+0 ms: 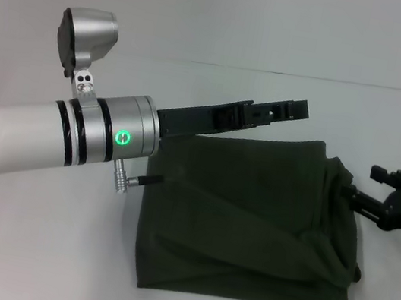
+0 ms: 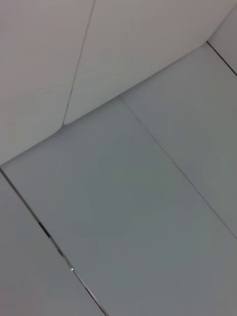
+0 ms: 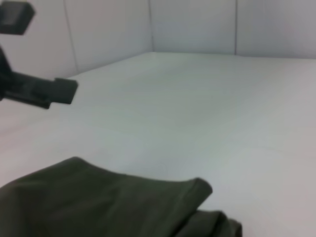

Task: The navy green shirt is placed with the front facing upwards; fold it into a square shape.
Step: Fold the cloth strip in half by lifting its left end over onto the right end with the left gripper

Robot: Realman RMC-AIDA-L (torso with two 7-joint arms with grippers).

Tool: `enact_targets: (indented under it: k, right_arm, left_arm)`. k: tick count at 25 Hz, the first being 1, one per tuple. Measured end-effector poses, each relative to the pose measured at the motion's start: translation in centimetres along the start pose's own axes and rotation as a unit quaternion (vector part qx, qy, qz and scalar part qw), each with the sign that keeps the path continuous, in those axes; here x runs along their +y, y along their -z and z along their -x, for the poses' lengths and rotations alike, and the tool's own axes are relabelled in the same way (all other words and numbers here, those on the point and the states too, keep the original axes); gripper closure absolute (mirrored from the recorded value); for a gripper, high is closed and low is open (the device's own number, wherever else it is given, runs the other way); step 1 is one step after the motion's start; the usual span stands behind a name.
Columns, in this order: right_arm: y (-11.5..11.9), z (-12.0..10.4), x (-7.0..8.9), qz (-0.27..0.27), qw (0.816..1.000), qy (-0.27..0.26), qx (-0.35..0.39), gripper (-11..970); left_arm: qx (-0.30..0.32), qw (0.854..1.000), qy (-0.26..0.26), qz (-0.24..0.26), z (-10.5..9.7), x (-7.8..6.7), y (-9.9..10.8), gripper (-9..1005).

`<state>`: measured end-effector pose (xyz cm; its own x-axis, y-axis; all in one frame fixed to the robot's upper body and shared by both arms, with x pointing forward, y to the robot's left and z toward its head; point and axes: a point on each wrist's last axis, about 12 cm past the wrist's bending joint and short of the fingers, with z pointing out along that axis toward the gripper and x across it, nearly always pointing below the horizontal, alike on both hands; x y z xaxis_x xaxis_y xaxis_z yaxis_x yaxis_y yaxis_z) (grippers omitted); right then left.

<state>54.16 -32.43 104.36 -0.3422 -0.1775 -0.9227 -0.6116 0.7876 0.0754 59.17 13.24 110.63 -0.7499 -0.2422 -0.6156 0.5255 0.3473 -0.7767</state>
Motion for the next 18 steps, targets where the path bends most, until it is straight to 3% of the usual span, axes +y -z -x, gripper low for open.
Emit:
enact_targets:
  k: [14,18]
  right_arm:
    - [-1.5,0.6,-1.1,-0.054,0.998,-0.01,0.004,227]
    - [-1.2,1.2,-1.2,-0.053,0.998,-0.032,-0.031,227]
  left_arm:
    - [0.0,1.0,-0.003,0.001,-0.1,0.1,0.1,64]
    - [-0.003,1.0,-0.009,0.001,0.0,0.1,0.2,64]
